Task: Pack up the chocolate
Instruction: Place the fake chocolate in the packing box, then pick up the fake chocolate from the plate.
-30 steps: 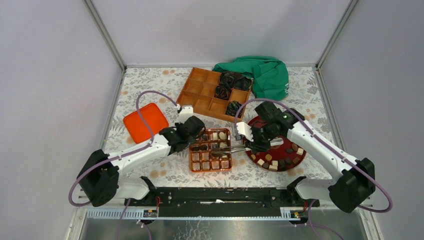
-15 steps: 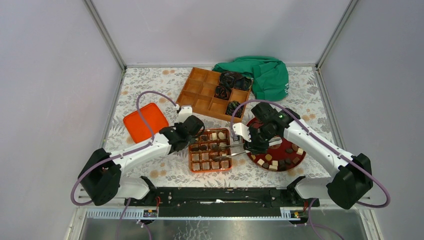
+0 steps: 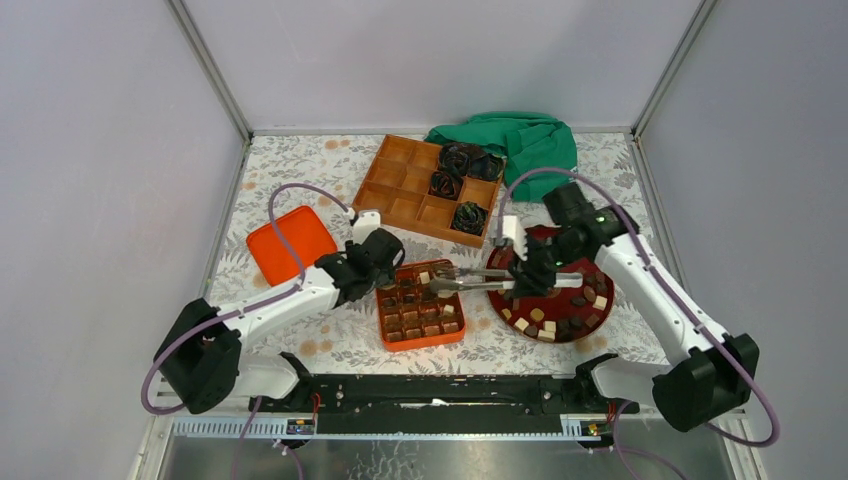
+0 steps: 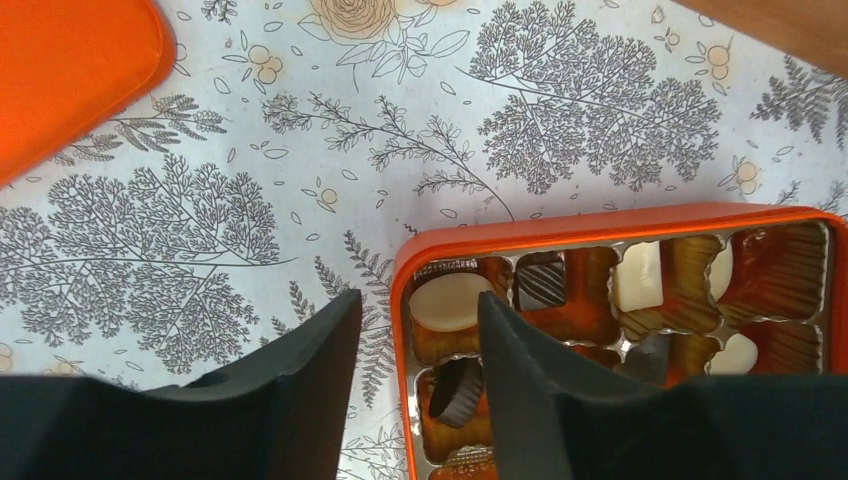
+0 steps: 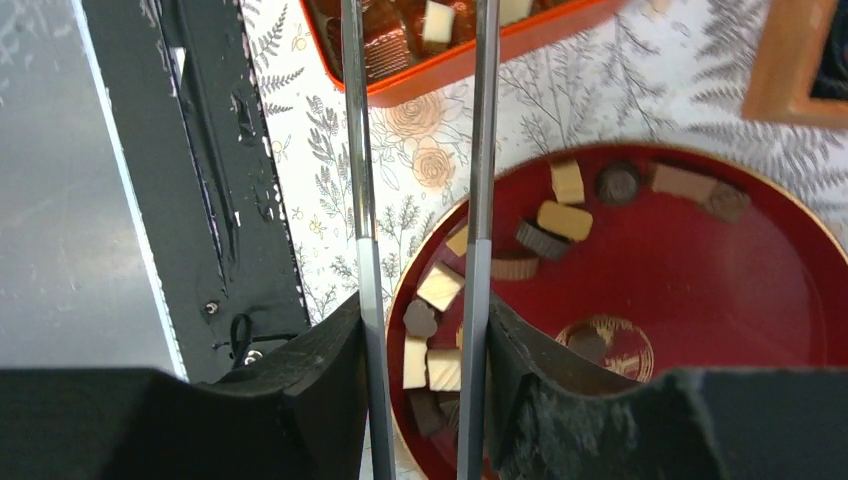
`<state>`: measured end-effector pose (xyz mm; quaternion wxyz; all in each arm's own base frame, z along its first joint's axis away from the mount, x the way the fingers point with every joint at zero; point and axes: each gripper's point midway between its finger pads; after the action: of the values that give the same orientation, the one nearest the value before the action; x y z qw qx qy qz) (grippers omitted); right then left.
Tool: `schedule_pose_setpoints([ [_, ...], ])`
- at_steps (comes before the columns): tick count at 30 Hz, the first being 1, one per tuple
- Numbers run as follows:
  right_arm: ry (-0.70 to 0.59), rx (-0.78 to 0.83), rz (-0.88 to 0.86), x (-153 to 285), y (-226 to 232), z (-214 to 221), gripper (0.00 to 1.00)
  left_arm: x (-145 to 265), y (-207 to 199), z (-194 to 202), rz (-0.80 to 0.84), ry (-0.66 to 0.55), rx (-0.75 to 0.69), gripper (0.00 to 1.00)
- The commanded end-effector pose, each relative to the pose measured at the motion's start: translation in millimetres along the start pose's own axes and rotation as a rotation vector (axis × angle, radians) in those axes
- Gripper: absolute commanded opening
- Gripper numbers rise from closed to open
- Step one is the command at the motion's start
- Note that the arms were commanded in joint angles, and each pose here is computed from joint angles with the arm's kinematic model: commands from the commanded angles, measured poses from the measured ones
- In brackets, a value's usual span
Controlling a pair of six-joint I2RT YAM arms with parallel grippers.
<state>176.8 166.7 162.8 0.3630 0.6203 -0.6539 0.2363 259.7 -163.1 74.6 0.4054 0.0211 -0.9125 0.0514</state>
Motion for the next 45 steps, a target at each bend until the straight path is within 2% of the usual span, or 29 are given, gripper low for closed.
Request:
schedule_pose_setpoints([
  [1,-0.152,-0.099,0.033,36.5,14.0,-12.5,0.45,4.3,-6.4,-12.8,0.057,-0.045,0.056,0.57],
  [6,-0.236,-0.238,0.176,61.6,4.9,6.3,0.46,25.7,-14.7,-25.4,0.147,-0.072,0.074,0.74],
  [11,-0.254,-0.333,0.279,79.5,6.4,21.5,0.47,82.9,-30.8,-57.7,0.379,-0.191,0.047,0.98],
  [19,-0.214,-0.401,0.434,102.7,8.7,37.2,0.48,186.5,-68.1,-105.1,0.809,-0.436,-0.115,0.99],
  [24,-0.093,-0.445,0.500,113.4,8.2,57.4,0.49,208.6,-89.0,-109.4,0.945,-0.471,-0.222,0.99],
  [27,-0.002,-0.487,0.514,115.2,6.6,76.5,0.49,204.2,-92.8,-107.3,0.955,-0.493,-0.286,0.99],
  [30,0.090,-0.516,0.554,120.5,-1.1,95.2,0.49,187.5,-88.9,-105.1,0.893,-0.499,-0.355,0.99],
  [40,0.313,-0.628,0.617,138.4,-20.3,139.6,0.49,142.6,-59.3,-84.2,0.726,-0.519,-0.346,0.99],
  [45,0.414,-0.719,0.641,145.0,-20.4,170.4,0.50,136.5,-51.4,-82.3,0.681,-0.509,-0.346,0.98],
])
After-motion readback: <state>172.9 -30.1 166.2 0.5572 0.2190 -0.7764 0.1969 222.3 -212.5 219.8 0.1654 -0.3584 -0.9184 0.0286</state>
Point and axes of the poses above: each gripper's point midway between its finger pads, its own x axis back along the fingers, its own y axis along the line the jaws close on, z = x × y
